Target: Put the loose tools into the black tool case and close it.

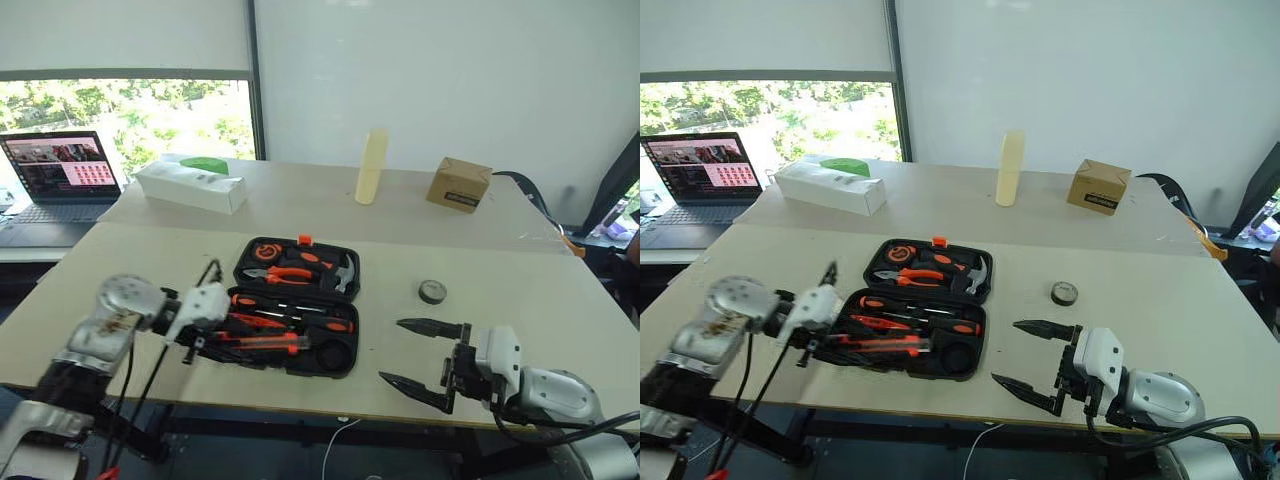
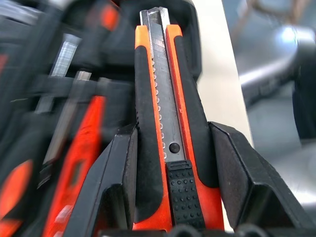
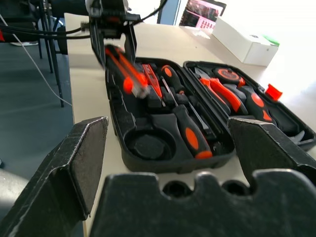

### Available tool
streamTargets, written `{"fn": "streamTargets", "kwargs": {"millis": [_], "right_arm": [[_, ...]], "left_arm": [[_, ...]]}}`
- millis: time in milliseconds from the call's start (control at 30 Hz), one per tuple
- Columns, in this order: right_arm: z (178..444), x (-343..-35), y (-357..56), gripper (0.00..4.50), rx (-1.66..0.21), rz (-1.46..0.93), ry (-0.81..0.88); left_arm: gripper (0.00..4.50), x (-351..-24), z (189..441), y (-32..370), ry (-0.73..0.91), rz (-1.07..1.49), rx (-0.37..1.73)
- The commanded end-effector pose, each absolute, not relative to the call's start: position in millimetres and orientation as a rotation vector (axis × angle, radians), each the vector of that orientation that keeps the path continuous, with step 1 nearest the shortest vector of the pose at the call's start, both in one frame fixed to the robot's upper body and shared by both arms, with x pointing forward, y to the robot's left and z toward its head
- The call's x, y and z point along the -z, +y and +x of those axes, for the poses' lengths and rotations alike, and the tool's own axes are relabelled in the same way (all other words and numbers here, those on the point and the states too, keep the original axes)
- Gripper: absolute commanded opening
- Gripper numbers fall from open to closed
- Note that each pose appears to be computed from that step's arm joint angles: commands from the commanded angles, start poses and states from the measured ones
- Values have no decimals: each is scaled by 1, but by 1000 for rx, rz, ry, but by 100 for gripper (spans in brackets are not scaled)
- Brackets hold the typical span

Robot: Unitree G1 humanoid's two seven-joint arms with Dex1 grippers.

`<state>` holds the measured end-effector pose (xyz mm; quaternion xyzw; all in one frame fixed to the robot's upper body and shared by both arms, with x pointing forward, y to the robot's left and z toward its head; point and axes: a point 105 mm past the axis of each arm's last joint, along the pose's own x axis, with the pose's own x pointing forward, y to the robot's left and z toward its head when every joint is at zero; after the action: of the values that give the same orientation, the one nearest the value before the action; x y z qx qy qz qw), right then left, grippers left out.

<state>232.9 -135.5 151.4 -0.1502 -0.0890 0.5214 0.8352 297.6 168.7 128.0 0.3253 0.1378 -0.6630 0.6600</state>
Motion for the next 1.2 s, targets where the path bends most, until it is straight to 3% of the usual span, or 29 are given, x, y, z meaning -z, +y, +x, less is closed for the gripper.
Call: {"fn": "streamTargets", "kwargs": {"millis": [33, 233, 533, 833, 900, 1000, 1033, 1200], "right_arm": [[228, -166, -135, 450, -1081, -327, -247], [227, -166, -133, 450, -1069, -324, -252], [230, -164, -133, 450, -1059, -331, -258], [235, -164, -133, 450, -1062, -342, -264], [237, -163, -134, 450, -1061, -344, -264], [238, -162, -135, 450, -1061, -345, -263], [238, -161, -135, 450, -1061, -345, -263], [239, -159, -136, 450, -1064, -346, -260]], "left_arm": [[172, -128, 306, 171, 322, 818, 1471], [172, -120, 317, 175, 341, 898, 1446], [172, -115, 305, 174, 378, 910, 1596], [172, -105, 310, 181, 454, 951, 1599], [272, -112, 314, 177, 416, 910, 1581], [367, -130, 316, 168, 301, 849, 1586], [386, -138, 314, 165, 265, 802, 1594], [386, -164, 311, 166, 201, 663, 1586]]}}
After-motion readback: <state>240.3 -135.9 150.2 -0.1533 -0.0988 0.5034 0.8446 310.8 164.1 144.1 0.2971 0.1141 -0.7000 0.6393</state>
